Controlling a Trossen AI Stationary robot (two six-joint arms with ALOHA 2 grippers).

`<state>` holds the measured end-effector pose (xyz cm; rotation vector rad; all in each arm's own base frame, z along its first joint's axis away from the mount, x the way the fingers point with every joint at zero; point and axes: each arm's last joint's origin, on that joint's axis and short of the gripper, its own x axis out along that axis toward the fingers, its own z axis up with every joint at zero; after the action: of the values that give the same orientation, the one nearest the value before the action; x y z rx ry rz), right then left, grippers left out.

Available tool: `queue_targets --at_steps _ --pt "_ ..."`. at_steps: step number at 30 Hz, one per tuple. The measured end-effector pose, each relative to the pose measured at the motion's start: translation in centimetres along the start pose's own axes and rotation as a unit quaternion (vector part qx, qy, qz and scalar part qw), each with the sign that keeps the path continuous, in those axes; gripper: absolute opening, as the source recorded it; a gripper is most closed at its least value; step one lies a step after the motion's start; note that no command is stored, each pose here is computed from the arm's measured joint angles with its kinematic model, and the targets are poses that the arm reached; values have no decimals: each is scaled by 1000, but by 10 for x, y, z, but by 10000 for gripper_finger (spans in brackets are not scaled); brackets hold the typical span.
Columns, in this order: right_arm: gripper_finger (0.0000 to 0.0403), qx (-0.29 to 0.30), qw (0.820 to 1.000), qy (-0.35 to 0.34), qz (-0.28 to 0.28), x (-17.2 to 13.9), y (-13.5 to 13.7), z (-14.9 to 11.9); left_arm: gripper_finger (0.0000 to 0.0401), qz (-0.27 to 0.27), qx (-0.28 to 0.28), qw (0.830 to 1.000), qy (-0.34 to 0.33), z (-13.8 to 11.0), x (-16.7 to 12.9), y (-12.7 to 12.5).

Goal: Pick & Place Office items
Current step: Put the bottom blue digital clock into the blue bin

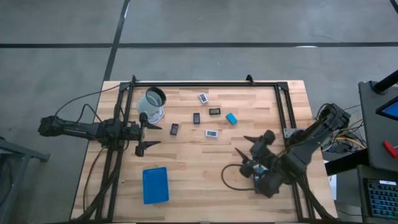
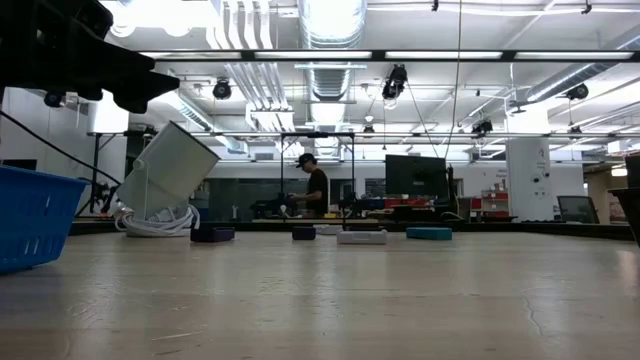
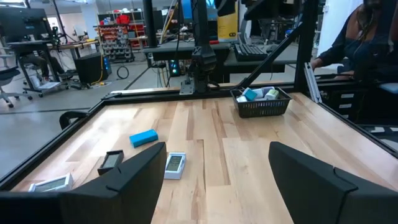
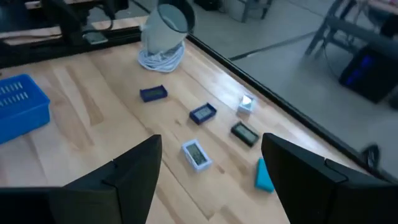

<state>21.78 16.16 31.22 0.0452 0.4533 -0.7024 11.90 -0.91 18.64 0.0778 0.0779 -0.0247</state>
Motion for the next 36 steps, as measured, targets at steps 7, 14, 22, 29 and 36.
queue_targets --at_steps 7,14,22,29,36 --pt "274 -45 999 -17 5 26 12 6 291 0 0 1000 0 0 0 0" --pt "274 -49 998 -11 33 51 17 8 290 0 0 1000 0 0 0 0" --pt "274 -73 987 -54 131 89 6 16 290 0 0 1000 0 0 0 0" --pt "274 -97 980 -94 143 118 -17 -3 289 0 0 1000 1 0 0 0" --pt "274 -122 970 -98 188 142 -39 -25 290 0 0 1000 5 -1 0 0"
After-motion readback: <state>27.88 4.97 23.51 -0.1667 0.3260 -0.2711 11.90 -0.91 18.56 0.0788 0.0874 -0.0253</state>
